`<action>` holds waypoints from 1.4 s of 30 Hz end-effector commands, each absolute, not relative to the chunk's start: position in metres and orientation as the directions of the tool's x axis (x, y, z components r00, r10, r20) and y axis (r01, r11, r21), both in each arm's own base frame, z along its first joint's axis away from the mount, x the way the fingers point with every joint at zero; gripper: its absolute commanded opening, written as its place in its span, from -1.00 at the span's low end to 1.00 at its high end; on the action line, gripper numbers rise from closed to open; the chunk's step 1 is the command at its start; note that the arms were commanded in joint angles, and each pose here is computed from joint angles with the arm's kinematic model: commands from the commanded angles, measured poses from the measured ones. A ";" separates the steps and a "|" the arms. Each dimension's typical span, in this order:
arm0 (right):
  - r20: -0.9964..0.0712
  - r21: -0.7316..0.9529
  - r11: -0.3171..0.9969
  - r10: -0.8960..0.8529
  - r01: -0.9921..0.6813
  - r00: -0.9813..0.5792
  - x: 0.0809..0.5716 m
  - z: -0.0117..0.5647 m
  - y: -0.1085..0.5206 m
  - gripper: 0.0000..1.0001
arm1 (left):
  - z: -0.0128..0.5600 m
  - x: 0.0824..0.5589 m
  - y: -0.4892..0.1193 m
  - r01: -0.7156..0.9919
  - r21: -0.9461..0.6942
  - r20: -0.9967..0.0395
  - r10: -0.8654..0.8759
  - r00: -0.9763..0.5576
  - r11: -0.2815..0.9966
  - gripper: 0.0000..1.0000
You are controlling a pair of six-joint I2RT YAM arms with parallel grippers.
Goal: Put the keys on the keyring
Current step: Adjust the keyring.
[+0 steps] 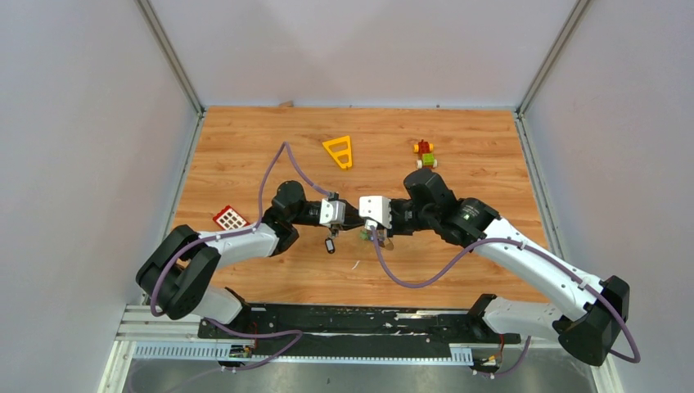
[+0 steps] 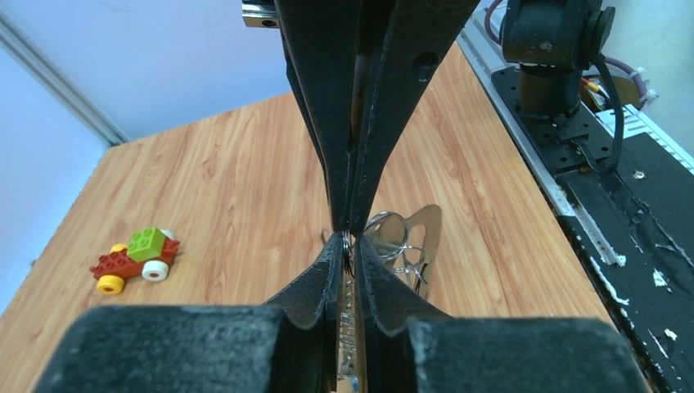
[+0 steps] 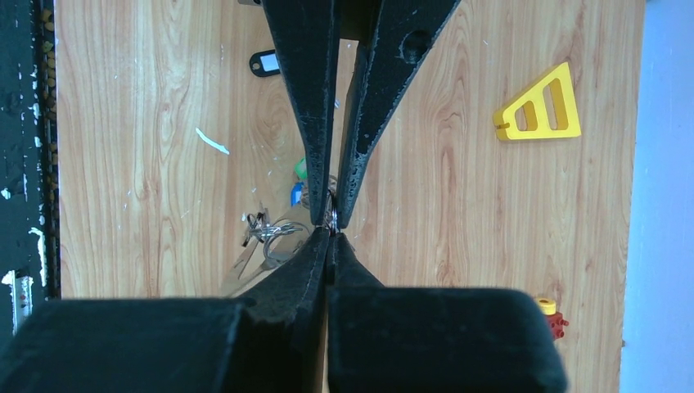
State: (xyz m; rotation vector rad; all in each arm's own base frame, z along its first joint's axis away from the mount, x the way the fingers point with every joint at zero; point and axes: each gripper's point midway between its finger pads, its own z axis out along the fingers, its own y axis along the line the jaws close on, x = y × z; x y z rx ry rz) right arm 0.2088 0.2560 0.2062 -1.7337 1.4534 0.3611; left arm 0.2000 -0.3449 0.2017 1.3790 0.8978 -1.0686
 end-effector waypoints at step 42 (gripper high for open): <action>-0.919 -0.231 0.069 -0.343 -0.970 0.195 0.198 0.235 0.267 -0.80 | 0.267 0.217 -0.337 0.993 0.043 -0.918 -0.388 0.082 0.108 -1.00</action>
